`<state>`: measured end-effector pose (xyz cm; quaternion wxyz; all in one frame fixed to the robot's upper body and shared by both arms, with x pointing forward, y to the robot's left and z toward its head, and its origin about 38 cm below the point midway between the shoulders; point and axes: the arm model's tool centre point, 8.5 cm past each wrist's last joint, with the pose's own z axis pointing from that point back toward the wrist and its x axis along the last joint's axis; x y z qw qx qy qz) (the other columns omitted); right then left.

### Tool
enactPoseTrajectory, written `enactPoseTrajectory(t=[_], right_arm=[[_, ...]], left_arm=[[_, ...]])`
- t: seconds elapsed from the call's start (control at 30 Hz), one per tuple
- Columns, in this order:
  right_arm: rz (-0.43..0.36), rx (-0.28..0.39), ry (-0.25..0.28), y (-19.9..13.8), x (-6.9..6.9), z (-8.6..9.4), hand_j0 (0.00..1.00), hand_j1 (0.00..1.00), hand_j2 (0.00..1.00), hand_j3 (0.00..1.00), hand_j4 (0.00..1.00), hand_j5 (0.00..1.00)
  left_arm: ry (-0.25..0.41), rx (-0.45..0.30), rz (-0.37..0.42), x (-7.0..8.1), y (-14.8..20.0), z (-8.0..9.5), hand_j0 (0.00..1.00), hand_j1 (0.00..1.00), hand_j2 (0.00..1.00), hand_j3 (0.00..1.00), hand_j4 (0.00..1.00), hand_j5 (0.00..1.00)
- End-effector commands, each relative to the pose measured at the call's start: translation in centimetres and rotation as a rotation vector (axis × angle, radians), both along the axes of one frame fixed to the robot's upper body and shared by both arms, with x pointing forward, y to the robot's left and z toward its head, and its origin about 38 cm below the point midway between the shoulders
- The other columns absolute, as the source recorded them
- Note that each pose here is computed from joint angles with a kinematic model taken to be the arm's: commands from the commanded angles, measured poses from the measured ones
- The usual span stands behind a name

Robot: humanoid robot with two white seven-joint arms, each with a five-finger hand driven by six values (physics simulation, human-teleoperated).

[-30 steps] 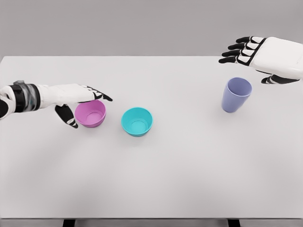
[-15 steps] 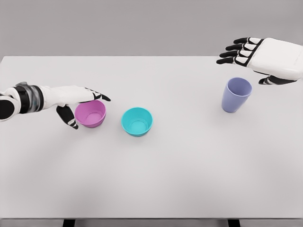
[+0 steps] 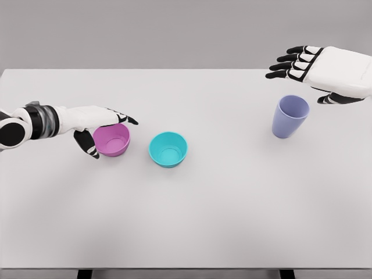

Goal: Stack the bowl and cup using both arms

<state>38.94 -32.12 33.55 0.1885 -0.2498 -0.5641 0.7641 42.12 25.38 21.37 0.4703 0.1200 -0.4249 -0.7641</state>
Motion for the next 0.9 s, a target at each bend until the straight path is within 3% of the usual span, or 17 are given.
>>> enactPoseTrajectory(t=[0.0, 0.87], right_arm=[[-0.001, 0.006, 0.002, 0.0, 0.0, 0.1, 1.00, 1.00, 1.00, 1.00, 1.00, 1.00], [-0.001, 0.006, 0.002, 0.0, 0.0, 0.1, 1.00, 1.00, 1.00, 1.00, 1.00, 1.00]], left_arm=[[0.002, 0.001, 0.003, 0.1, 0.1, -0.1, 1.00, 1.00, 1.00, 1.00, 1.00, 1.00], [0.023, 0.022, 0.026, 1.0, 0.1, -2.1, 1.00, 1.00, 1.00, 1.00, 1.00, 1.00]])
